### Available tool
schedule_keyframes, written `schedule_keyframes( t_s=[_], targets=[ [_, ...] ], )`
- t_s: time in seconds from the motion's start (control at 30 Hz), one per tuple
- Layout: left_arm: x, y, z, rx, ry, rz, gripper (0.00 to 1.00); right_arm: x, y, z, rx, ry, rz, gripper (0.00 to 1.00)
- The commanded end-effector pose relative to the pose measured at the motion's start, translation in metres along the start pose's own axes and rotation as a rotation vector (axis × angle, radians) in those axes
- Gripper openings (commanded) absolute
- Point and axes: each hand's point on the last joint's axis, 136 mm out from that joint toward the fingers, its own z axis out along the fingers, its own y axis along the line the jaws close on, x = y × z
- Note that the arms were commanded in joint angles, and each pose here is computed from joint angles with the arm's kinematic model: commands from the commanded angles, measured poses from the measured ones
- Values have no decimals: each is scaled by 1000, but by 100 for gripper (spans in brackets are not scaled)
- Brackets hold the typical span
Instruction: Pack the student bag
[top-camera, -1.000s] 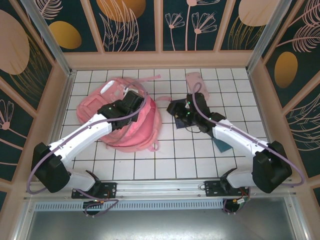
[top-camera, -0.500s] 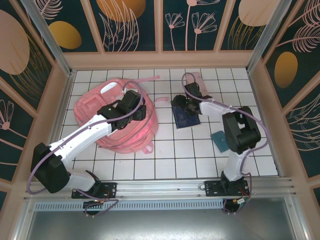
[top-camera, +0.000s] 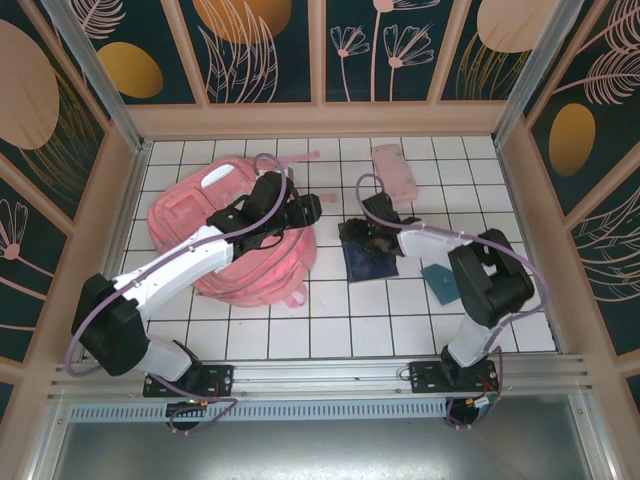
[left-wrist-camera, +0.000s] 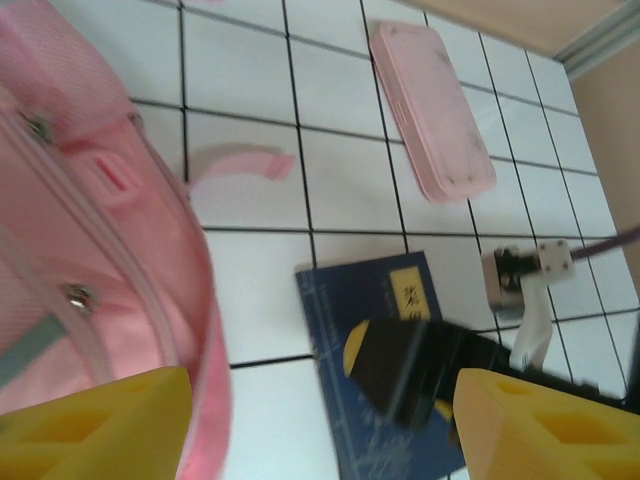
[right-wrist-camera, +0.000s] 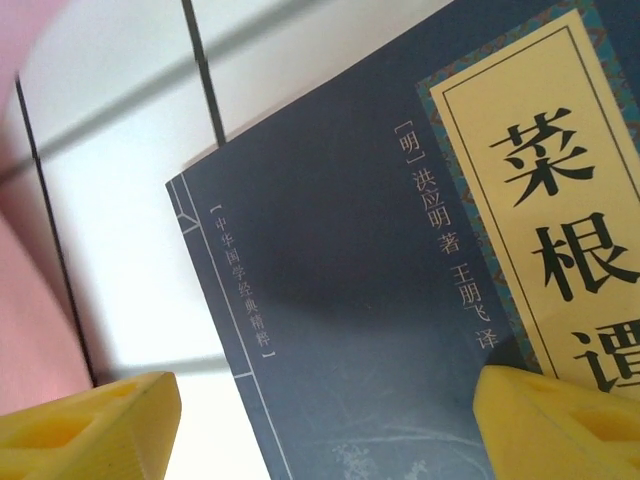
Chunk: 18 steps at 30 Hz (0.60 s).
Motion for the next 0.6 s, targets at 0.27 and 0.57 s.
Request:
schedule_keyframes(
  t_s=[0.27, 0.57],
  targets=[
    [50, -52, 42, 75, 142, -64, 63, -27, -46, -68, 75, -95, -15, 77],
    [119, -31, 89, -23, 279, -98, 48, -1, -72, -44, 114, 52, -129, 66]
  ],
)
